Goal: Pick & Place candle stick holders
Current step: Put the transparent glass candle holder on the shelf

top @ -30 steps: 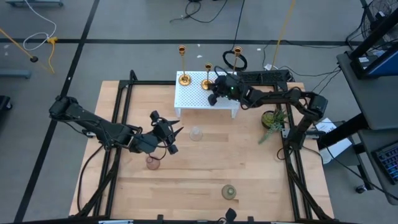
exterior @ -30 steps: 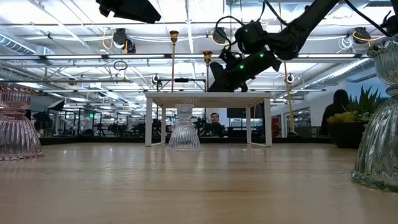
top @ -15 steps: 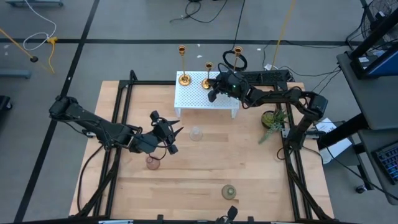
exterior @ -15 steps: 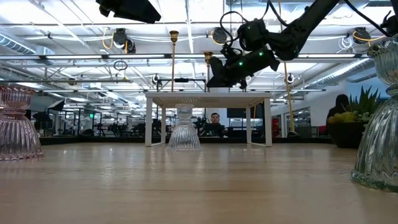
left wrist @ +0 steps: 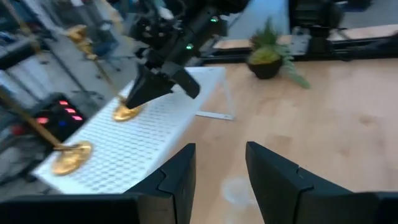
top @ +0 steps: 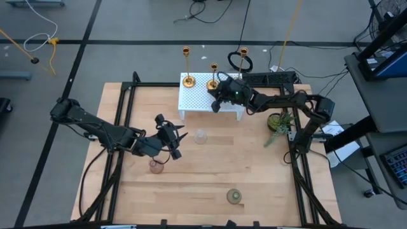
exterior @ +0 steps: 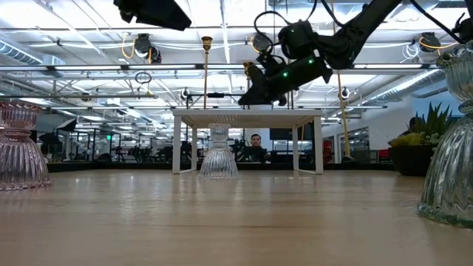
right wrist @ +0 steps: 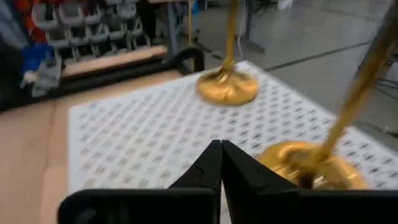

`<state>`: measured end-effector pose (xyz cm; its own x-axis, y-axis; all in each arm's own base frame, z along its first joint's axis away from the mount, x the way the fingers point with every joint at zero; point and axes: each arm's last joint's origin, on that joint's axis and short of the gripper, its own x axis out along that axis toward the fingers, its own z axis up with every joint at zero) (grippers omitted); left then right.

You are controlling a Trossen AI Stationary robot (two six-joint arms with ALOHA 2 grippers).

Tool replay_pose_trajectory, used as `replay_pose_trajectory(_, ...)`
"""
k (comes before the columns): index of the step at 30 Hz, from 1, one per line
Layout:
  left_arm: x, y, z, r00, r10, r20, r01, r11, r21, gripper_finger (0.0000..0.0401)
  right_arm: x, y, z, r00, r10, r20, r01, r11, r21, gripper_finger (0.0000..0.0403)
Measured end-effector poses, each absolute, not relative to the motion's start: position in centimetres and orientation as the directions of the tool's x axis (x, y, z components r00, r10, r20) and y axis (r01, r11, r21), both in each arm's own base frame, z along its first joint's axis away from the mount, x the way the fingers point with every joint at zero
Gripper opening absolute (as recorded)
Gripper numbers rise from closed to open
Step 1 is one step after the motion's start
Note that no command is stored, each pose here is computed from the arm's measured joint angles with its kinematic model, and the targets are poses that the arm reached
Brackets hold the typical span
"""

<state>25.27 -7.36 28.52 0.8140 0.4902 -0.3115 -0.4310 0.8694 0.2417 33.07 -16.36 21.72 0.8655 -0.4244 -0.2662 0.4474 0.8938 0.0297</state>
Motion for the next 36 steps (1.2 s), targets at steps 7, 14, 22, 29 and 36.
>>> replay_pose_trajectory(7, 25.1, -7.6, 27.1, 0.839, 0.388, -0.382, -0.353, 0.922, 0.161, 0.0147, 33.0, -13.6, 21.1, 0.833, -0.342, -0.434, 0.375, 0.927, -0.011, 0.0000)
replay_pose_trajectory(14, 24.7, -7.3, 25.4, 0.819, 0.397, -0.414, -0.382, 0.916, 0.123, 0.0147, 30.5, -10.1, 23.9, 0.864, -0.282, -0.418, 0.305, 0.952, -0.013, 0.0000)
replay_pose_trajectory(22, 24.2, -6.6, 22.0, 0.852, 0.357, -0.382, -0.387, 0.922, -0.001, 0.0147, 25.5, -5.0, 24.3, 0.915, -0.174, -0.363, 0.173, 0.984, -0.036, 0.0013)
replay_pose_trajectory(29, 24.1, -5.8, 18.9, 0.883, 0.298, -0.364, -0.342, 0.937, -0.063, 0.0147, 22.4, -2.0, 20.8, 0.940, -0.083, -0.332, 0.080, 0.997, -0.021, 0.0093)
replay_pose_trajectory(36, 26.5, -4.7, 16.2, 0.883, 0.303, -0.359, -0.352, 0.933, -0.078, 0.0156, 20.9, -0.6, 18.7, 0.984, -0.024, -0.179, 0.024, 1.000, -0.004, 0.0169)
